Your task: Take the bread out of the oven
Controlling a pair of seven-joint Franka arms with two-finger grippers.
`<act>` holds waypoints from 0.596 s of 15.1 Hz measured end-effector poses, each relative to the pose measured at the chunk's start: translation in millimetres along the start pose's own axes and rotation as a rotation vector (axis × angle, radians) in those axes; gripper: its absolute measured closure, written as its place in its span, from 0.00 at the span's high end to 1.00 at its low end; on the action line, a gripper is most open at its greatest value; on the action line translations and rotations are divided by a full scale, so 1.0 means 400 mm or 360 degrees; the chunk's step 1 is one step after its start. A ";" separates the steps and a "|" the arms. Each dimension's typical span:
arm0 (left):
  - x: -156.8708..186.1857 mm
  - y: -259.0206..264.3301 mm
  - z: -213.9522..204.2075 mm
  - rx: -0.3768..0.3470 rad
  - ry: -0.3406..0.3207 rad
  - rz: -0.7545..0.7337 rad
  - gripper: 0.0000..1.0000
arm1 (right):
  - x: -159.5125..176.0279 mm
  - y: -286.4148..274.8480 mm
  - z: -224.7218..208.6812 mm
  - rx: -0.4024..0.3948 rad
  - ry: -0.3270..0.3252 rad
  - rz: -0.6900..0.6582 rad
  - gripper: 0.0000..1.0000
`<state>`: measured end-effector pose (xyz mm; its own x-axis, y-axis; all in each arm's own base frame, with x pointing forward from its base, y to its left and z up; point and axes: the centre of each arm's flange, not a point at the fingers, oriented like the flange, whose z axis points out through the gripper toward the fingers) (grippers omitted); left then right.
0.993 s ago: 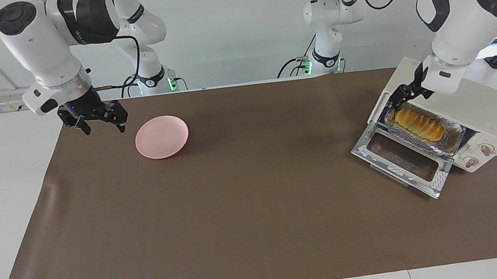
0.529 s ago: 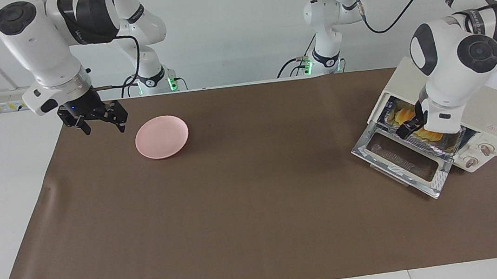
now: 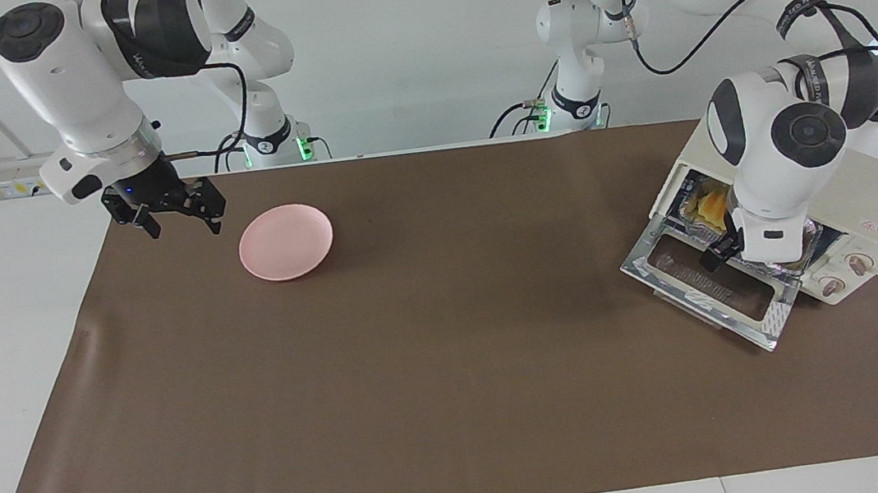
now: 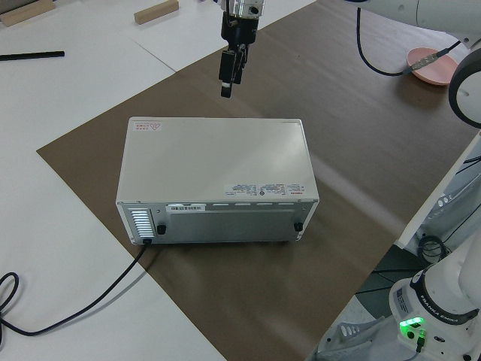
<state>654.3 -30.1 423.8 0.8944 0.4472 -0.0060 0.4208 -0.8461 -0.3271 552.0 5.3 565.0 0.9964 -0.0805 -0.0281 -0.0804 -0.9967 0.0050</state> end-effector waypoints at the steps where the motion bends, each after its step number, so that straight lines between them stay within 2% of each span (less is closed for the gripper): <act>1: -0.001 0.000 0.021 0.0008 -0.0003 -0.0030 1.00 | 0.000 0.000 0.000 0.0000 0.0000 0.0000 1.00; 4: -0.006 0.005 0.062 0.0047 0.0018 -0.0075 1.00 | 0.000 0.000 0.000 0.0000 0.0000 0.0000 1.00; 9: -0.013 0.016 0.101 0.0041 0.0028 -0.0089 1.00 | 0.000 0.000 0.000 0.0000 0.0000 0.0000 1.00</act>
<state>646.1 -26.2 383.5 0.8723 0.4880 0.0296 0.4663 -0.8122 -0.3507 552.0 5.3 565.0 0.9964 -0.0805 -0.0281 -0.0804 -0.9967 0.0050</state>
